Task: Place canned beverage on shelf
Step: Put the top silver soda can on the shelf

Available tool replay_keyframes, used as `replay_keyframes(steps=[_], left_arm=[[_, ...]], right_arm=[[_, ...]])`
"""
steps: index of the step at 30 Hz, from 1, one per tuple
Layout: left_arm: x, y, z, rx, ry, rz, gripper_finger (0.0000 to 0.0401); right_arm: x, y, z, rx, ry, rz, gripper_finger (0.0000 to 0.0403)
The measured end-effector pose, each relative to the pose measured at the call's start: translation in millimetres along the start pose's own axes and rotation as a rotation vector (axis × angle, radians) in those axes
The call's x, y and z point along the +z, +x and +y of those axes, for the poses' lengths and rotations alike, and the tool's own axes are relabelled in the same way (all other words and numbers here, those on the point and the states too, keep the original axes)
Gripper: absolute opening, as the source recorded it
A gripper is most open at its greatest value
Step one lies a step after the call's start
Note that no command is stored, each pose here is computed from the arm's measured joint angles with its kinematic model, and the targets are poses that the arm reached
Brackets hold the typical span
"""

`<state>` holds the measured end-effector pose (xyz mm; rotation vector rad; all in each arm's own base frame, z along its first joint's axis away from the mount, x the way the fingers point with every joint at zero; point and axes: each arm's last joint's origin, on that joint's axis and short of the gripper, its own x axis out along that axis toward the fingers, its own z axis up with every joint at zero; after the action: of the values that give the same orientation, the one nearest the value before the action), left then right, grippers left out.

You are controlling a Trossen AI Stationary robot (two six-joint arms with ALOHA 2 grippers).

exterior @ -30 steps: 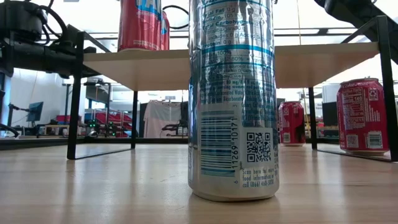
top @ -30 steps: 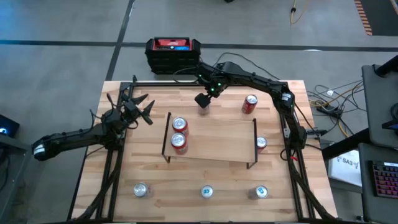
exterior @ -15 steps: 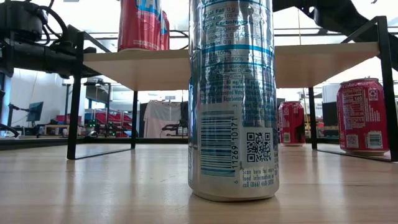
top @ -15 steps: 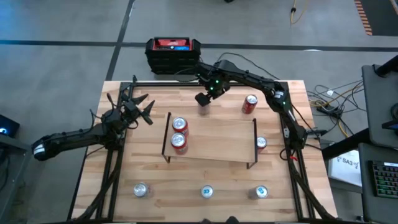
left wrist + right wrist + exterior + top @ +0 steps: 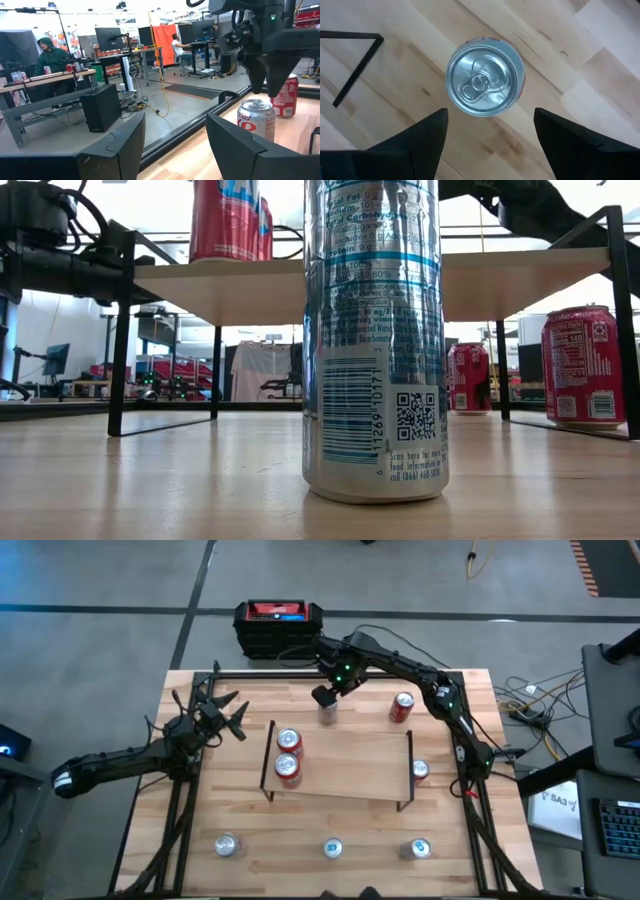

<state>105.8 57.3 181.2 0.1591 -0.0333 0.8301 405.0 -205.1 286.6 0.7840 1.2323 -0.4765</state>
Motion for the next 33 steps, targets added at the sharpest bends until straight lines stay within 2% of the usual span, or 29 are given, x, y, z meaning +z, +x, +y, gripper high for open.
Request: replay_keyframes(steps=[8,19,29,33], left_arm=[[0.0,0.0,0.0,0.0,0.0,0.0,0.0195],[0.0,0.0,0.0,0.0,0.0,0.0,0.0195],[0.0,0.0,0.0,0.0,0.0,0.0,0.0195],[0.0,0.0,0.0,0.0,0.0,0.0,0.0195]], right_arm=[[4.5,4.2,15.1,0.014,-0.086,-0.092,0.0286],[7.6,12.6,12.5,-0.087,-0.085,-0.119,0.0286],[5.1,7.5,17.2,-0.054,-0.095,-0.123,0.0286],[3.0,0.1,16.9,-0.079,-0.095,-0.142,0.0286]])
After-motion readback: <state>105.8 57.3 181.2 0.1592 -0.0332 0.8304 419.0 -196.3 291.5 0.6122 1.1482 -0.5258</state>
